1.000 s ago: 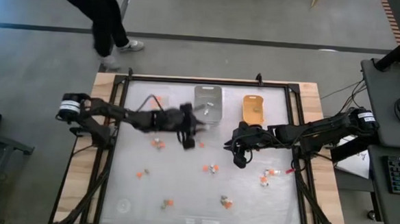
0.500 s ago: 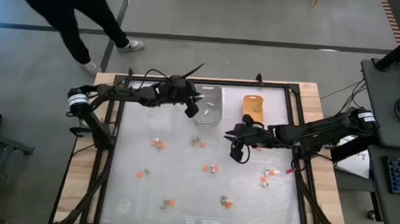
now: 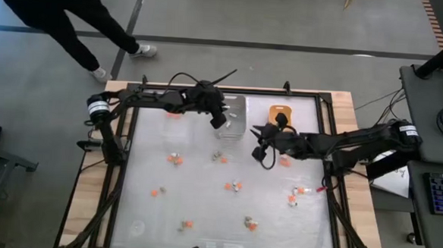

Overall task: Sort Halloween decoration
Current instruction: Put the white skeleton toy into the gray bin, then put the orange spider toy into the transparent white bin

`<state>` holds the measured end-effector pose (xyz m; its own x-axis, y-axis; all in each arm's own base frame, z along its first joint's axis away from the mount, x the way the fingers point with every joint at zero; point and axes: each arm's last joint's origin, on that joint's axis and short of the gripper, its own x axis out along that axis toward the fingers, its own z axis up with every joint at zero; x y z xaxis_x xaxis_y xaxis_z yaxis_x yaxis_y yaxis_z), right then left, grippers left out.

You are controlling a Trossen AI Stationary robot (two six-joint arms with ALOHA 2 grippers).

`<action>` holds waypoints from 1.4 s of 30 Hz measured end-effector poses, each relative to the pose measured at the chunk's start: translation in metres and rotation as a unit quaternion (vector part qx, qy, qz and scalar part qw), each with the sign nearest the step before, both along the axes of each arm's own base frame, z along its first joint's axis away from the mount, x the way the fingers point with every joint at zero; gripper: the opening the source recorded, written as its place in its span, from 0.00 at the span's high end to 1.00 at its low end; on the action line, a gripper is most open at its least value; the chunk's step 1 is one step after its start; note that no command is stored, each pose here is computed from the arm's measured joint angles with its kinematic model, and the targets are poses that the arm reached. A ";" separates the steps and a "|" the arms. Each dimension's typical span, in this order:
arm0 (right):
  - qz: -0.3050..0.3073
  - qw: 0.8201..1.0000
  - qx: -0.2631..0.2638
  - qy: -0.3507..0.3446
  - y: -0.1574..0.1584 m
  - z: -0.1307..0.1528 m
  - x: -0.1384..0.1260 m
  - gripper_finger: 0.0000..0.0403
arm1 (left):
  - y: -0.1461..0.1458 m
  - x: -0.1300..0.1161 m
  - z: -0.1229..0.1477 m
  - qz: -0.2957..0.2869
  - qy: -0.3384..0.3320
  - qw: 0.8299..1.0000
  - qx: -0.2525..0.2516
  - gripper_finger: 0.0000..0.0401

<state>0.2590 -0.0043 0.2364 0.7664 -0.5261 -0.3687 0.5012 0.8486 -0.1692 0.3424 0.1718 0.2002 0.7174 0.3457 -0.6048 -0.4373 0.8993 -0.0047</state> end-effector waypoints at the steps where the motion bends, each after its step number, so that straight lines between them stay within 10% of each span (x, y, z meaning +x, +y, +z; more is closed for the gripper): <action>1: 0.003 1.000 0.002 -0.008 -0.002 0.001 0.001 0.84 | 0.000 0.000 -0.001 0.002 0.002 1.000 -0.002 0.81; 22: 0.022 0.972 0.214 -0.094 0.003 0.002 0.002 0.84 | -0.003 -0.002 -0.010 0.043 0.039 0.998 -0.007 0.59; 32: 0.062 0.896 0.435 -0.061 0.013 -0.007 -0.001 0.84 | -0.081 -0.005 0.048 -0.066 -0.045 0.997 -0.016 0.59; 42: -0.065 0.868 0.488 0.064 0.015 -0.032 -0.021 0.84 | -0.168 -0.022 0.065 -0.152 -0.099 0.983 0.017 0.61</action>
<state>0.2376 0.0111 0.2042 0.6445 0.0060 -0.7646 0.6332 0.5563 0.5381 0.3207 0.0033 0.2649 0.8936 0.1149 -0.4339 -0.1422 0.9894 -0.0309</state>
